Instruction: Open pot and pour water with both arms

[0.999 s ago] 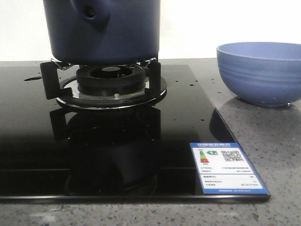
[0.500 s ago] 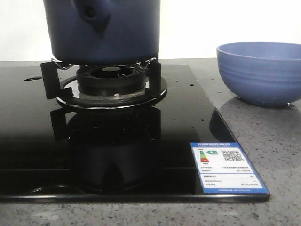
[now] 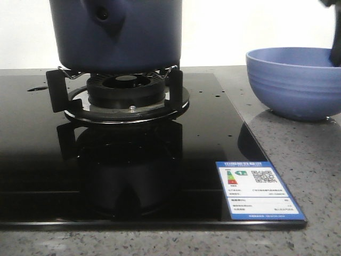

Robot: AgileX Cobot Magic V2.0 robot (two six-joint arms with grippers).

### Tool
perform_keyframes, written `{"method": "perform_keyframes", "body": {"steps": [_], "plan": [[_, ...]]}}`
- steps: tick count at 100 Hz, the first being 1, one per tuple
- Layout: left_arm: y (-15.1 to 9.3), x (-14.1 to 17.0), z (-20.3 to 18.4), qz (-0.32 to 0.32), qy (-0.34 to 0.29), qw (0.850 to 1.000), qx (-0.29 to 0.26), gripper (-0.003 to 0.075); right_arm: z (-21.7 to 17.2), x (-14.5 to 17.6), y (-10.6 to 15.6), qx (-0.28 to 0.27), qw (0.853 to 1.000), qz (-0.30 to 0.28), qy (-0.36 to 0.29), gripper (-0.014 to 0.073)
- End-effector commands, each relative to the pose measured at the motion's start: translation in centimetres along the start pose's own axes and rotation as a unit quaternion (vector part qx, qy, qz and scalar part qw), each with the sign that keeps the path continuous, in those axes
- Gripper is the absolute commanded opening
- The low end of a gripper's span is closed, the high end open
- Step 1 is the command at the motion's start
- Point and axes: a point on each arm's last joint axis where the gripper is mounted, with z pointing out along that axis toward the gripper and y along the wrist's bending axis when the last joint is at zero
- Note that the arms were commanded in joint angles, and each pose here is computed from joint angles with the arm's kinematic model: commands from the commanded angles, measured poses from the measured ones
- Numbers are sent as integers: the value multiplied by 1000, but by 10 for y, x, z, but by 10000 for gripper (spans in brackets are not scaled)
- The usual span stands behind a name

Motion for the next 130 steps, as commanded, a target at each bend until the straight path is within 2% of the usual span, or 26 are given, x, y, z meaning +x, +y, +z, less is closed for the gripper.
{"method": "perform_keyframes", "body": {"steps": [1, 6, 13, 25, 32, 56, 89, 114, 130], "plan": [[4, -25, -11, -4, -79, 997, -25, 362, -6, -10, -2, -8, 1000, 1, -26, 416], [4, -25, -10, -4, -78, 997, -26, 362, 0, -11, -2, -8, 1000, 2, -17, 400], [4, -24, -9, -4, -76, 997, -26, 362, 3, -10, -2, -8, 1000, 1, -9, 312], [5, -23, -6, -4, -75, 997, -27, 362, 4, -10, -3, -8, 1000, -2, -7, 48], [5, -23, -5, -4, -77, 997, -29, 362, 3, -10, -3, -8, 1000, -4, -6, -68], [6, -22, -2, -5, -72, 997, -29, 362, -14, -14, 3, -27, 999, -20, -29, -62], [21, -16, -3, -5, -56, 997, -61, 362, -80, -53, 34, -63, 991, -67, -92, -61], [30, -14, -4, -6, -44, 996, -78, 362, -114, -88, 76, -116, 975, -115, -152, -59], [30, -14, -4, -6, -44, 996, -78, 362, -128, -109, 110, -151, 955, -146, -209, -59]]}}
